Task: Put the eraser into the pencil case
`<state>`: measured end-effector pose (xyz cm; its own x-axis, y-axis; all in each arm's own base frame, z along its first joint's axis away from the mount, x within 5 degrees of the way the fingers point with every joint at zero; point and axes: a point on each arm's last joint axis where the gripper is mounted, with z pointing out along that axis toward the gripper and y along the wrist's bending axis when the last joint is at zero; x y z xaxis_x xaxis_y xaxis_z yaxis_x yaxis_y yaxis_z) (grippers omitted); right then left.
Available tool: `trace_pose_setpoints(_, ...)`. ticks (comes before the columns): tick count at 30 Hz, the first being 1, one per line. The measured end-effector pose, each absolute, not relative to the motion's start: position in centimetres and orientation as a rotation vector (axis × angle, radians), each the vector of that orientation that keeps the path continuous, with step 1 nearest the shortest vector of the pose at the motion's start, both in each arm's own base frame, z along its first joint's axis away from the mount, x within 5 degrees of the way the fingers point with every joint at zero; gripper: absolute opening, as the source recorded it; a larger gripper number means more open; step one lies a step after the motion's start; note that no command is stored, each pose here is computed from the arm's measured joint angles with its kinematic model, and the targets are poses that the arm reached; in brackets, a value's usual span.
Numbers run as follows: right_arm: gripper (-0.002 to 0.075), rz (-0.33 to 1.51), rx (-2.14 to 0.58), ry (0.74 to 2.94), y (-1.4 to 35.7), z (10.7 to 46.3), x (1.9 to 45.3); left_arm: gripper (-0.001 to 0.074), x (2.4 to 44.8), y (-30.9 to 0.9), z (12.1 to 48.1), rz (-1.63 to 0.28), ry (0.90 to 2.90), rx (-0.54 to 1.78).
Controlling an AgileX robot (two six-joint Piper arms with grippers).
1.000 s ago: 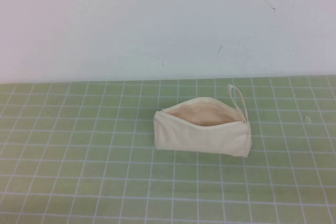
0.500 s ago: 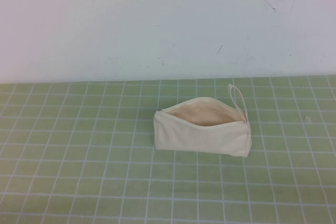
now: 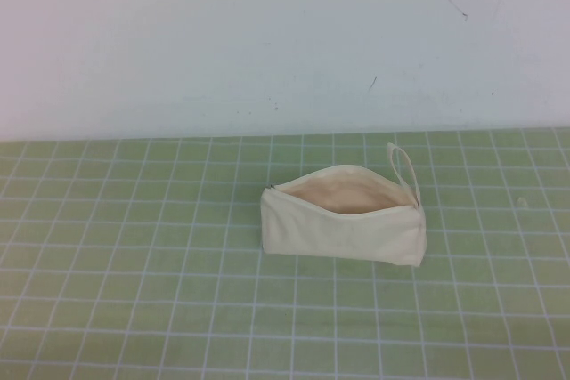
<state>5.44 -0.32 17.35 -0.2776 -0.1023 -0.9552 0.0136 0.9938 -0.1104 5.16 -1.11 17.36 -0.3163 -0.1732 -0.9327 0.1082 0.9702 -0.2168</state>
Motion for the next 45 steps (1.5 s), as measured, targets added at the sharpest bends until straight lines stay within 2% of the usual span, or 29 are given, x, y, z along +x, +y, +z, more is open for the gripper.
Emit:
trace_pose_setpoints(5,-0.0001,-0.120,-0.064,1.908,-0.40,16.81,5.20,-0.0001,5.16,-1.11,17.36,-0.281,1.872,-0.047)
trace_pose_setpoints(45,-0.0001,-0.116,-0.095,1.916,-0.30,16.76,5.14,-0.0001,5.16,-1.11,17.36,-0.281,1.872,-0.047)
